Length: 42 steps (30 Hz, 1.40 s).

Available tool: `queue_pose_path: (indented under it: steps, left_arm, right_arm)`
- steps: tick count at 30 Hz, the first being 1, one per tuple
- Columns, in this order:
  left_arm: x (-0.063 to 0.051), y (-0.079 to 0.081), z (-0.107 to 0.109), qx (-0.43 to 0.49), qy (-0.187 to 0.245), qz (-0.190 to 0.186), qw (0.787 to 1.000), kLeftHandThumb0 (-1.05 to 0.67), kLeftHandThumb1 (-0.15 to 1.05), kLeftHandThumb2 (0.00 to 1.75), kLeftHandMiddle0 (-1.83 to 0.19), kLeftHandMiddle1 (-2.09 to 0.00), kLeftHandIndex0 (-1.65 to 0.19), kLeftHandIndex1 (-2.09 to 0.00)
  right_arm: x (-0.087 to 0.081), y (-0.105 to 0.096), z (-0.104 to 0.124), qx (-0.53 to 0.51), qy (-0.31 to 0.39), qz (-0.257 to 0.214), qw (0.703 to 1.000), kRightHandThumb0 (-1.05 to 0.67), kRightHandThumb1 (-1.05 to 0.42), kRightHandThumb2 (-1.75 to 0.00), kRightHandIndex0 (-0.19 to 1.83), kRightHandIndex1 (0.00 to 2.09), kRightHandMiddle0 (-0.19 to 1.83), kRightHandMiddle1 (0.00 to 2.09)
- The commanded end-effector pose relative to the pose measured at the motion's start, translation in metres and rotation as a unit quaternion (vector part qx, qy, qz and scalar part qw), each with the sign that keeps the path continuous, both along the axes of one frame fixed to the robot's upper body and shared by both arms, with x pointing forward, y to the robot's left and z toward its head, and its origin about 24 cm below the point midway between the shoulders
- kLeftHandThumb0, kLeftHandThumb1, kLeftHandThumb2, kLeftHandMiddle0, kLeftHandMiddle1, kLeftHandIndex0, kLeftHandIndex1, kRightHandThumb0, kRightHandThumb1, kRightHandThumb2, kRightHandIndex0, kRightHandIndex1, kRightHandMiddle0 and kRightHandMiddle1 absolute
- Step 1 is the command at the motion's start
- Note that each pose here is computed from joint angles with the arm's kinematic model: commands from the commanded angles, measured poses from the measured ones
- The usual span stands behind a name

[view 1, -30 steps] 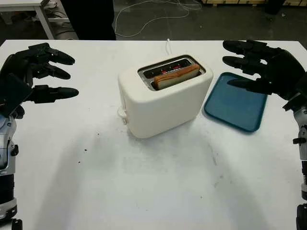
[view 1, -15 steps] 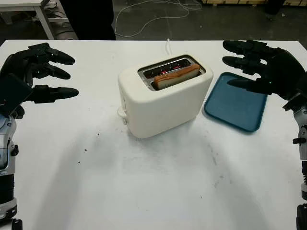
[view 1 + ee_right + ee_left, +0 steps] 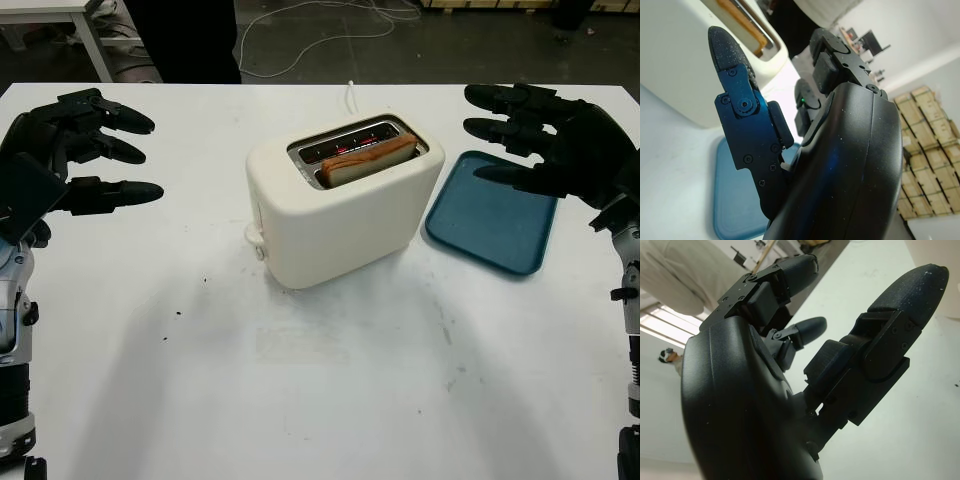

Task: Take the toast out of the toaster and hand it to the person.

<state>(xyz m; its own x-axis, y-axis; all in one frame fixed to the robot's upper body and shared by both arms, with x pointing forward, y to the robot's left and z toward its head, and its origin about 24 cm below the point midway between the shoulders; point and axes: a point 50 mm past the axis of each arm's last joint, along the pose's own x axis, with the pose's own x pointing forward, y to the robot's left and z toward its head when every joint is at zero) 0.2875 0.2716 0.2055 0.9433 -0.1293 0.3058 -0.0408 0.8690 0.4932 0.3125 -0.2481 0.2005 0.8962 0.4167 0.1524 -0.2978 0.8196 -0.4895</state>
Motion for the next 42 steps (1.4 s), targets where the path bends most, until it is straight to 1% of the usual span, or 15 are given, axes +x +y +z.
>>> queue_pose_path:
  steps: [1, 23, 31, 42]
  left_arm:
    - [-0.0015, 0.0010, -0.0043, -0.014, 0.003, 0.001, 1.000, -1.05, 0.52, 0.00, -0.58, -1.03, -0.59, -0.88]
    - [-0.0008, 0.0005, -0.0029, -0.006, 0.003, 0.001, 1.000, -1.05, 0.53, 0.00, -0.58, -1.02, -0.59, -0.89]
    - [-0.0003, 0.0005, -0.0029, -0.004, 0.003, -0.001, 1.000, -1.05, 0.53, 0.00, -0.58, -1.01, -0.59, -0.88]
    - [-0.0007, 0.0005, -0.0033, -0.007, 0.003, -0.001, 1.000, -1.05, 0.53, 0.00, -0.58, -1.01, -0.59, -0.88]
  right_arm:
    - [-0.0014, 0.0000, 0.0015, -0.002, -0.001, -0.003, 1.000, -0.64, -0.80, 0.00, 0.37, 0.14, 0.44, 0.00]
    - [-0.0006, 0.0007, 0.0034, -0.015, -0.010, -0.002, 1.000, -0.67, -0.80, 0.00, 0.36, 0.18, 0.45, 0.01]
    - [-0.0001, 0.0006, 0.0037, -0.009, -0.008, 0.006, 1.000, -0.67, -0.81, 0.00, 0.34, 0.19, 0.44, 0.00]
    - [-0.0015, 0.0005, 0.0032, -0.009, -0.009, -0.002, 1.000, -0.67, -0.80, 0.00, 0.35, 0.22, 0.45, 0.01]
